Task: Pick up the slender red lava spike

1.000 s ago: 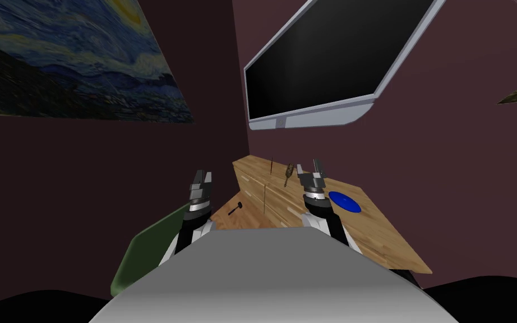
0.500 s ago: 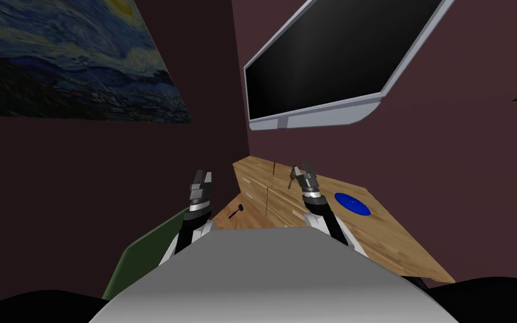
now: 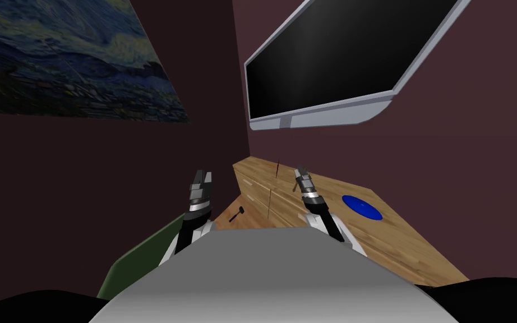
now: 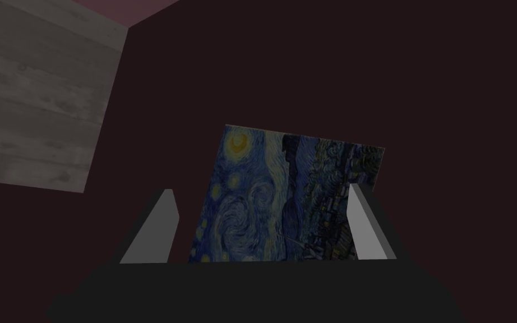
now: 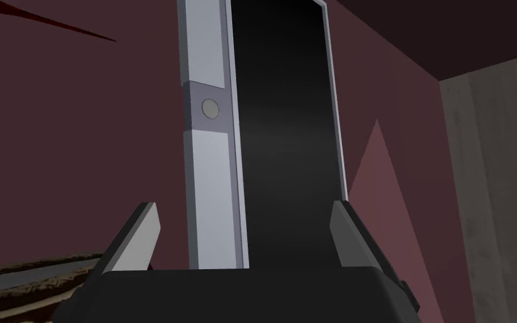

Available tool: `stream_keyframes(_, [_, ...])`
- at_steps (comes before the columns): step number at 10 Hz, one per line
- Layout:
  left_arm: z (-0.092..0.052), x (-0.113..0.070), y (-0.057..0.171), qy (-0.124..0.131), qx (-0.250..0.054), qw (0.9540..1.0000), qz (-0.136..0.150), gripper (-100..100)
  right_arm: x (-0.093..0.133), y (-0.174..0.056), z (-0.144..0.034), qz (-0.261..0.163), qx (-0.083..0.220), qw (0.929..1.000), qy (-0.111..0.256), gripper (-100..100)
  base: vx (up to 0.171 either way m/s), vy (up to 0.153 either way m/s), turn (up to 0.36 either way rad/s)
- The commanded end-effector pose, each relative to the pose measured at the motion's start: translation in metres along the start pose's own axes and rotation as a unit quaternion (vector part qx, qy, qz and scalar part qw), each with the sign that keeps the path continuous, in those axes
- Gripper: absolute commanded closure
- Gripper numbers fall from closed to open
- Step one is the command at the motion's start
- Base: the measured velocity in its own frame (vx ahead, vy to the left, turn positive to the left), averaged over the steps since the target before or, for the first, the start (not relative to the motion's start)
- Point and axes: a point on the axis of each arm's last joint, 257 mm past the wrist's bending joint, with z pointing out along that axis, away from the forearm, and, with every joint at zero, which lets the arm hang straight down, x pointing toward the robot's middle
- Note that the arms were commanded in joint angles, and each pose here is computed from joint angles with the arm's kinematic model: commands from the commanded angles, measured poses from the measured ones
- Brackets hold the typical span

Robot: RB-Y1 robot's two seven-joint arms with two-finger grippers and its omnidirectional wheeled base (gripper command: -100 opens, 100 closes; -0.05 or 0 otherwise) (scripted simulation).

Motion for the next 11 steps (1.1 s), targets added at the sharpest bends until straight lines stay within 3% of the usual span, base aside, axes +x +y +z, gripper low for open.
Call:
stream_keyframes(1, [0.000,0.000,0.000,0.000,0.000,1.0000,0.000,0,0.000,-0.013,0.001,-0.037,0.015,0.9992,0.007,-100,0.071,0.105,-0.050])
stream_keyframes(4, [0.000,0.000,0.000,0.000,0.000,1.0000,0.000,0,0.000,-0.040,-0.002,-0.107,0.044,0.9929,0.024,-100,0.088,0.100,-0.045])
stream_keyframes(6, [0.000,0.000,0.000,0.000,0.000,1.0000,0.000,0,-0.001,-0.060,-0.006,-0.156,0.064,0.9850,0.038,-100,0.085,0.102,-0.054])
stream_keyframes(9, [0.000,0.000,0.000,0.000,0.000,1.0000,0.000,0,-0.006,-0.091,-0.012,-0.231,0.094,0.9664,0.062,-100,0.080,0.102,-0.048])
stream_keyframes(11, [0.000,0.000,0.000,0.000,0.000,1.0000,0.000,0,-0.011,-0.112,-0.017,-0.282,0.113,0.9494,0.080,-100,0.080,0.114,-0.044])
